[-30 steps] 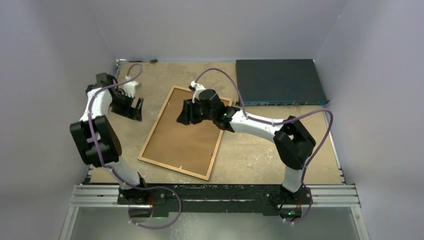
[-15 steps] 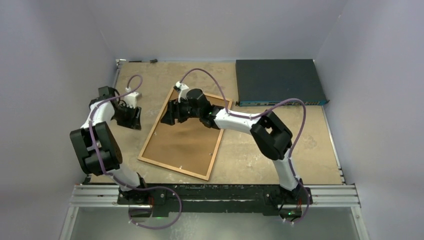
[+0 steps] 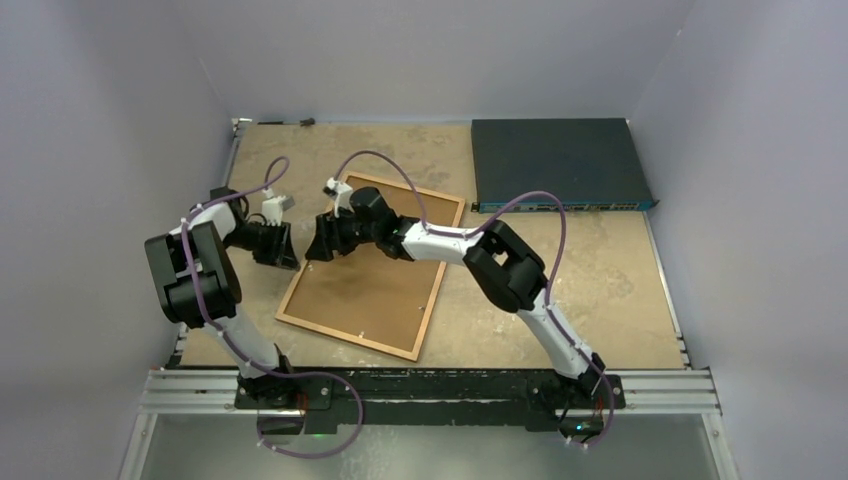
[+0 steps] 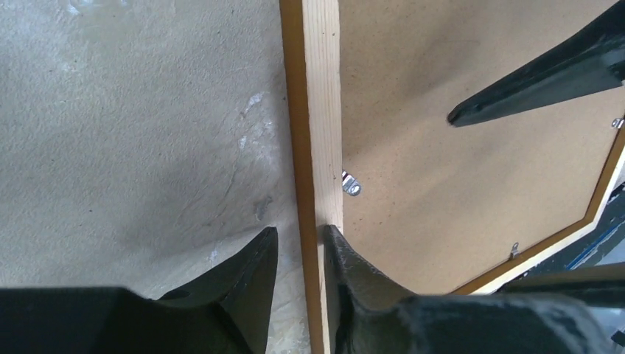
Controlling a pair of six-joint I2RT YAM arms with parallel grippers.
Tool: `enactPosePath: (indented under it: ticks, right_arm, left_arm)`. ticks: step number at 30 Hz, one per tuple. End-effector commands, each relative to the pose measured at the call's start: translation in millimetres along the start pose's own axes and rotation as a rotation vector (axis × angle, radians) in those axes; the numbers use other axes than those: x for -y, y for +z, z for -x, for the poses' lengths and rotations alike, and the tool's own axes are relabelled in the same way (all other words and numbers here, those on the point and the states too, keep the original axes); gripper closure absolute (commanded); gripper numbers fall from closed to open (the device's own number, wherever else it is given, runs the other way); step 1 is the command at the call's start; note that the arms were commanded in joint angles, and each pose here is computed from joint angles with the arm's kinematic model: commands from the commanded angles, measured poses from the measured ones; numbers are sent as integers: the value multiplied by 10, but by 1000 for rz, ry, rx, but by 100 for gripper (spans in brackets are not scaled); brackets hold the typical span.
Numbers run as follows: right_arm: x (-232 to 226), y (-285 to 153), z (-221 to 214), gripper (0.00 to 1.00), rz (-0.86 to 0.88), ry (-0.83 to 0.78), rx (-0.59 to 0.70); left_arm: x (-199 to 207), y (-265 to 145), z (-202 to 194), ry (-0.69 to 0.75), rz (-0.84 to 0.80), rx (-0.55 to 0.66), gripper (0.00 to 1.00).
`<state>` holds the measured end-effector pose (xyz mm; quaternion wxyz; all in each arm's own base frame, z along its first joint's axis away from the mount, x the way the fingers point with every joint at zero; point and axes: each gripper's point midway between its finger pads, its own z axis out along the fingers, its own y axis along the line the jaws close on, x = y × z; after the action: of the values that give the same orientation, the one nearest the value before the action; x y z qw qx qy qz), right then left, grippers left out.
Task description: Put the photo into the frame
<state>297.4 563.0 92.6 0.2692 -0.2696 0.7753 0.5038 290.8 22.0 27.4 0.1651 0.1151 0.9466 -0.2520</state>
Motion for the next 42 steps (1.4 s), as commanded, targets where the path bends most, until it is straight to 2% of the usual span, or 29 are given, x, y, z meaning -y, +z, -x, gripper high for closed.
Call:
enactPosePath:
  ticks: [1,9,17,30,42]
  right_arm:
    - [-275,67,212,34,65,-72,39]
    - [-254,215,87,35,57,-79,16]
    - [-219,319,-75,38,43,-81,-13]
    - [-131,402,-246,38,27,-70,-44]
    - [-228,468,-392,41,60,-70,-76]
  left_arm:
    - [-18,54,34,20,-20,18,76]
    - [-80,140,-61,15,-8,-6,91]
    - [-132,177,-123,11,11,-23,99]
    - [-123,150,-109,11,13,-18,100]
    - [-134,167,-116,6,11,-20,100]
